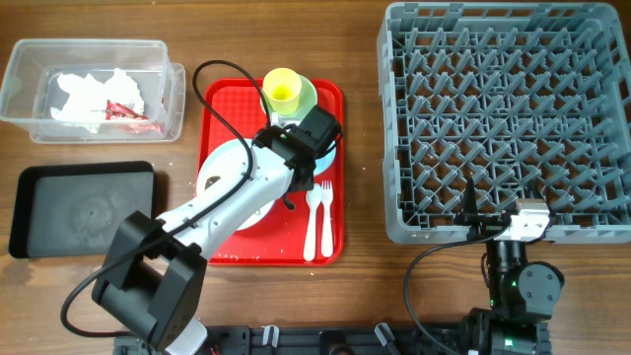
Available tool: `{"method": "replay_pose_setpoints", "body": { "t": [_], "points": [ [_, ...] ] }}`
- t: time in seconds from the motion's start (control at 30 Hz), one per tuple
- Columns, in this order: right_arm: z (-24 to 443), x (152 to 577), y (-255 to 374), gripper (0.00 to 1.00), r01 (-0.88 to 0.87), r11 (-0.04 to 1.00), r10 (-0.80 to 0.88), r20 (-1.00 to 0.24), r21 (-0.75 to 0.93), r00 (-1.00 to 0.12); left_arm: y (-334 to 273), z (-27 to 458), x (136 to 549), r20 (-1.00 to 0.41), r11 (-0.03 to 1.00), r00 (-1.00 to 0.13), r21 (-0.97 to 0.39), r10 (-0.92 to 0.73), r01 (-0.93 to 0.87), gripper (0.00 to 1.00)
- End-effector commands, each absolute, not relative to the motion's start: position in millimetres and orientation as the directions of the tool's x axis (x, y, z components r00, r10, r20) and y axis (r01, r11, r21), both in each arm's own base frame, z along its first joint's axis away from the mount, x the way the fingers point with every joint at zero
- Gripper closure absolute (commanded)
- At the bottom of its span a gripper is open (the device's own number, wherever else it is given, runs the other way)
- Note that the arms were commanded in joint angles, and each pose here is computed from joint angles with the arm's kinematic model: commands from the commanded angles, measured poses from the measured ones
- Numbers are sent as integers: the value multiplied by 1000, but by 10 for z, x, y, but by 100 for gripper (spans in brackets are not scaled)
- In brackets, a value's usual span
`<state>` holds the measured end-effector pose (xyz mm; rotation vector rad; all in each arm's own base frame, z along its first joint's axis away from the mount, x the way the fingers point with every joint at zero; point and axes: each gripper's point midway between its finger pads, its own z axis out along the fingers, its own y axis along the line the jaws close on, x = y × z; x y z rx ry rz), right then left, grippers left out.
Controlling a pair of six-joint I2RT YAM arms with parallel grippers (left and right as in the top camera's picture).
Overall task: Sort waste into correct bins and load items into the dishwasher rack
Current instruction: 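Lift the plate and carry it left over the black tray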
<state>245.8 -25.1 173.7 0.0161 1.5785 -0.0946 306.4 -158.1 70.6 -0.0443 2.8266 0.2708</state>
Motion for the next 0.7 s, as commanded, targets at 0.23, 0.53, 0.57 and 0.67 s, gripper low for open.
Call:
{"method": "replay_pose_setpoints", "body": {
  "t": [0.23, 0.53, 0.57, 0.67],
  "points": [
    [1738, 2458, -259, 0, 76, 995, -59, -998, -60, -10, -1325, 1127, 3291, -396, 941, -918, 311, 3, -131, 96],
    [1738, 2458, -259, 0, 76, 995, -59, -998, -60, -10, -609, 1184, 3453, -400, 884, -903, 353, -154, -307, 96],
    [1738, 2458, -259, 0, 76, 995, -59, -998, -60, -10, -530, 1210, 3477, -405, 877, -897, 349, -177, -330, 96],
    [1739, 2458, -259, 0, 76, 995, -59, -998, -60, -9, -340, 1306, 3556, -433, 860, -870, 325, -235, -394, 96]
  ]
}}
